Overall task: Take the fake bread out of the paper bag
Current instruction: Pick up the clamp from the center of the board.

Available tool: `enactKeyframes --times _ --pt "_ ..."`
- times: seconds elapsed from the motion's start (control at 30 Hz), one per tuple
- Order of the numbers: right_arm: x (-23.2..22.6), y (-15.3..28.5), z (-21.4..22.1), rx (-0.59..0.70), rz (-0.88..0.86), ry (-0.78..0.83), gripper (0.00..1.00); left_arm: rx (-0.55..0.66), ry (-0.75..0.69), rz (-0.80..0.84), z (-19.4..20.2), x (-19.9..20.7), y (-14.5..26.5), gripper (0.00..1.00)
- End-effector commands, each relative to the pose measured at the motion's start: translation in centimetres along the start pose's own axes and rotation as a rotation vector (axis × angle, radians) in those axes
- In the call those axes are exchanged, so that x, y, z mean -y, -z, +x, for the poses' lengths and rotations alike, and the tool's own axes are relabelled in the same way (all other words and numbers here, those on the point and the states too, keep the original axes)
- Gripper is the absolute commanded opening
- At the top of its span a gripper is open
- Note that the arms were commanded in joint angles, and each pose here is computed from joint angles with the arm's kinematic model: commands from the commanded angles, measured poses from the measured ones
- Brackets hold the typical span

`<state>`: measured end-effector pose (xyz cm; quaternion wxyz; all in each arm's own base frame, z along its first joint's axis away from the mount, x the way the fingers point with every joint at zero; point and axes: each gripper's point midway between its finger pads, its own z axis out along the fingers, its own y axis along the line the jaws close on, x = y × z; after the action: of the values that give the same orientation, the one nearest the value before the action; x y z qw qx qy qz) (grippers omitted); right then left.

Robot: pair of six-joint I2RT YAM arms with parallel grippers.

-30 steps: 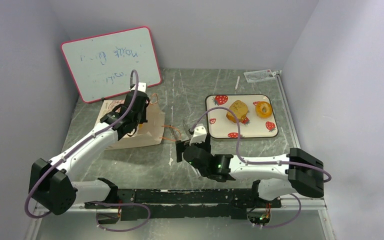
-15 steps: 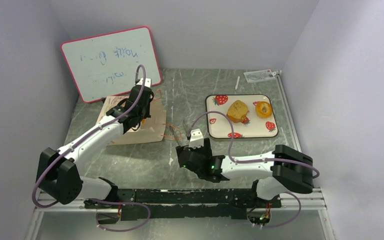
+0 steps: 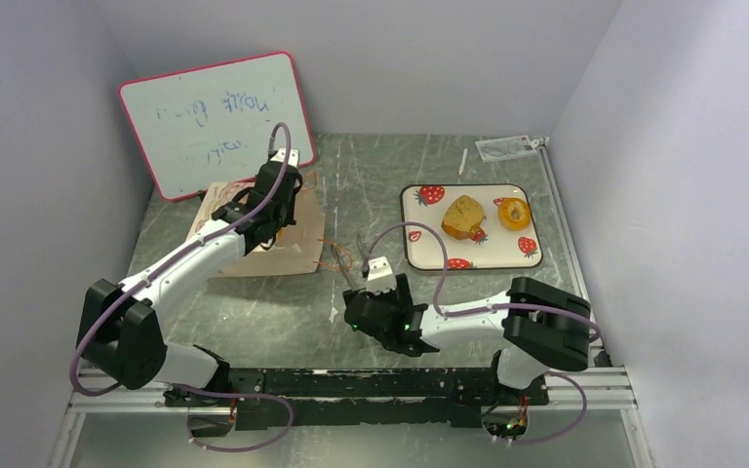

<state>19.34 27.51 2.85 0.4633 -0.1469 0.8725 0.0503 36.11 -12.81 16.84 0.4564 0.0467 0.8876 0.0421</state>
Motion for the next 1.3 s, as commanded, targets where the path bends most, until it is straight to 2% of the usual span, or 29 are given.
enactKeyframes --times 0.0,0.37,0.57,0.77,0.9,1.1,1.27 --pt "0.0 -0.8 -0.3 0.011 0.007 -0.036 1.0 0.083 0.019 0.001 -3.4 0.0 -0.2 0.07" --pt "0.0 -2.0 0.3 0.004 -0.022 -0.05 0.97 0.072 0.009 0.002 -3.4 -0.3 -1.3 0.07" --pt "-0.4 -2.7 1.2 -0.021 -0.025 -0.027 0.83 0.06 0.0 0.007 -3.0 -0.4 -1.4 0.07" --pt "0.2 -2.5 2.7 -0.066 -0.002 -0.069 0.69 0.046 0.004 0.018 -1.9 -0.4 -1.2 0.07" --pt "0.2 -2.6 3.7 -0.106 0.012 -0.059 0.65 0.045 0.007 0.032 -1.5 -0.4 -0.9 0.07" --pt "0.1 -1.8 3.8 -0.121 -0.022 -0.085 0.64 0.043 -0.003 0.053 -0.8 -0.4 -0.4 0.07" --pt "-0.4 -0.3 2.9 -0.12 -0.089 -0.095 0.57 0.037 -0.008 0.069 -0.5 -0.3 0.1 0.07"
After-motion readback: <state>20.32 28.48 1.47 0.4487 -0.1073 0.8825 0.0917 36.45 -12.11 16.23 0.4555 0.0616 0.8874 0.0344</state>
